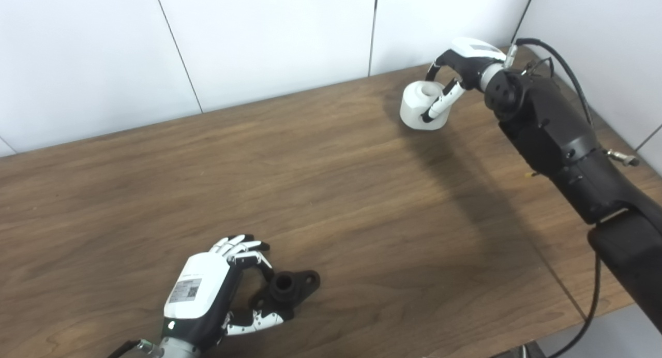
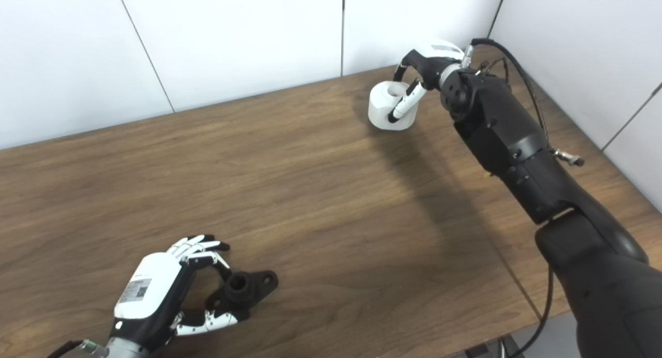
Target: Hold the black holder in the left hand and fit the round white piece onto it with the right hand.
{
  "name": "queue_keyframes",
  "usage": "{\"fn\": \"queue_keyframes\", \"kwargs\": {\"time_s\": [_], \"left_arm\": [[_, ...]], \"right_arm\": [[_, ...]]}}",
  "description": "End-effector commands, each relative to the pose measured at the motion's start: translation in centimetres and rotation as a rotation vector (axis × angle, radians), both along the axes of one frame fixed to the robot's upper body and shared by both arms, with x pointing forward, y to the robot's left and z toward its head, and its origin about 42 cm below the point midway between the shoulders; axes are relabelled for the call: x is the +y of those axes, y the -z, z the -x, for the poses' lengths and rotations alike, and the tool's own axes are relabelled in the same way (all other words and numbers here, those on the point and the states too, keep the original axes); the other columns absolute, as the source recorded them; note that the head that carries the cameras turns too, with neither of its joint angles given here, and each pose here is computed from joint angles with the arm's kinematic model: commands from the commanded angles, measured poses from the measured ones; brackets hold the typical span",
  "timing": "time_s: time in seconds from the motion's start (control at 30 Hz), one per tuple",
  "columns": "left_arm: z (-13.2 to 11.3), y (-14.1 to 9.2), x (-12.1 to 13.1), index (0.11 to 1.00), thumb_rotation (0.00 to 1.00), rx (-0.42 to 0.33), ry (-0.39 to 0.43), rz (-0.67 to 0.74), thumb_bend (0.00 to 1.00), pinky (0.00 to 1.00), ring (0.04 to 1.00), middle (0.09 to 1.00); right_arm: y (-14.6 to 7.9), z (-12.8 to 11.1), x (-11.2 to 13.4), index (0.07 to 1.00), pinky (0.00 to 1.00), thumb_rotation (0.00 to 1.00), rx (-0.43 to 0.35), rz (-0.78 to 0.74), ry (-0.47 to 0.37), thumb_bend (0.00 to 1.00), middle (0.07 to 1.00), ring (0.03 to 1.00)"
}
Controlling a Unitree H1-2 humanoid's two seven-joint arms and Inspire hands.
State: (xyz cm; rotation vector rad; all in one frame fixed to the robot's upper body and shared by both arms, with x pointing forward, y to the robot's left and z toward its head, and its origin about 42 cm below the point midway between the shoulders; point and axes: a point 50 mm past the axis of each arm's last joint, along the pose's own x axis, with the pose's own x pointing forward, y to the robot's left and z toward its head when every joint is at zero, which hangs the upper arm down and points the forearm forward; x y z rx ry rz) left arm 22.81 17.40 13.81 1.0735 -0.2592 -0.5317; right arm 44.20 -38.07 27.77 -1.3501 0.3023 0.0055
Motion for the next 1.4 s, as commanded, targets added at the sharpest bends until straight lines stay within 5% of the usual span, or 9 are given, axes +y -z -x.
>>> {"fn": "queue_keyframes", "kwargs": {"time_s": [0.0,0.57,0.6,0.63,0.73,1.37], "left_arm": [[1.05,1.92,0.16,0.485,0.04,0.127,0.013,-0.062,0.52,0.88,0.878,0.788],[1.04,1.78,0.09,0.485,0.04,0.125,0.011,-0.060,0.52,0.88,0.877,0.787],[1.04,1.78,0.09,0.485,0.04,0.124,0.010,-0.058,0.52,0.88,0.875,0.785],[1.05,1.80,0.11,0.485,0.04,0.126,0.010,-0.058,0.52,0.88,0.875,0.785],[1.07,1.83,0.12,0.485,0.04,0.129,0.011,-0.059,0.52,0.89,0.880,0.789],[0.92,2.10,-0.28,0.485,0.04,0.132,0.017,-0.061,0.52,0.89,0.882,0.789]], "right_arm": [[-3.14,-0.20,-0.78,0.646,1.00,0.27,-0.078,0.037,-0.006,0.88,0.902,1.000],[-2.97,-0.06,-0.72,0.589,1.00,0.19,-0.096,0.005,-0.005,0.86,0.887,1.000],[-2.97,-0.03,-0.70,0.531,1.00,0.16,-0.099,0.002,-0.005,0.66,0.885,1.000],[-2.97,0.01,-0.68,0.511,1.00,0.16,-0.107,0.006,-0.013,0.59,0.885,1.000],[-2.96,0.12,-0.67,0.489,1.00,0.14,-0.137,0.013,-0.029,0.53,0.855,0.997],[-3.22,0.78,-0.59,0.485,0.95,0.14,-0.163,0.038,-0.073,0.52,0.818,0.966]]}}
